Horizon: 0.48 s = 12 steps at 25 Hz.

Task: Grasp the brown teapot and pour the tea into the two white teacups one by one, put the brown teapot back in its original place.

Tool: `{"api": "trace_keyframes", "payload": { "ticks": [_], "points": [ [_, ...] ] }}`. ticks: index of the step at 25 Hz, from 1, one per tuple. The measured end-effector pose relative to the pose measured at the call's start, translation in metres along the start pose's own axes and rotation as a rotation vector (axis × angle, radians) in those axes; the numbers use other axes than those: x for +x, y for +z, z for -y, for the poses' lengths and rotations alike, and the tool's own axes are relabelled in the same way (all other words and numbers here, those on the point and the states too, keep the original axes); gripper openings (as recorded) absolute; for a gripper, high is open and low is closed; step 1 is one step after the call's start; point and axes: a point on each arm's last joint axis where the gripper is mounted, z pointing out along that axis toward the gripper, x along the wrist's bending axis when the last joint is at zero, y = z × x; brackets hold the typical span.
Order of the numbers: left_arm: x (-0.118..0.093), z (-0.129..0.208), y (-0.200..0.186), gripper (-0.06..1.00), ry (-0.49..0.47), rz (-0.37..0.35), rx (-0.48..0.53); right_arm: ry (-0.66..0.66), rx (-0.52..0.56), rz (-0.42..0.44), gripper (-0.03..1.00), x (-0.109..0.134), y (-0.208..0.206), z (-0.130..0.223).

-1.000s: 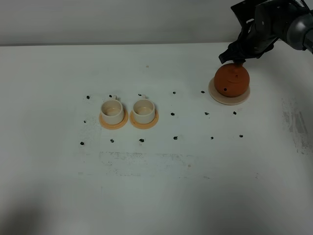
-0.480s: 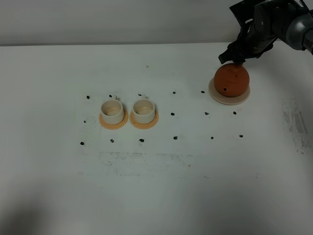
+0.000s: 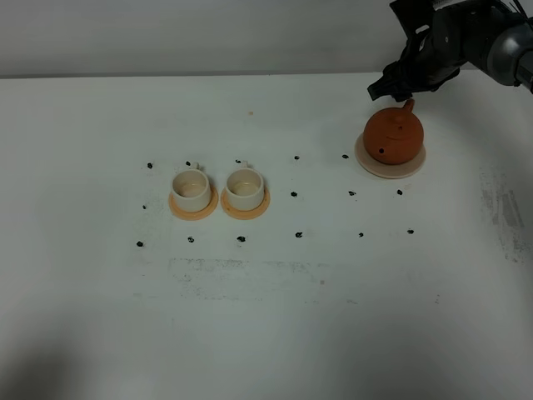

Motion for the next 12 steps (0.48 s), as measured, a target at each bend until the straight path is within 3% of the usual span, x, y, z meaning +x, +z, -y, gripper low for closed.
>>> {"api": "trace_keyframes", "payload": {
  "ticks": [12],
  "points": [
    [0.0, 0.0, 0.0, 0.43, 0.0, 0.0, 0.0, -0.049, 0.048, -0.003, 0.53, -0.0044, 0.0002, 0.0055]
  ]
}}
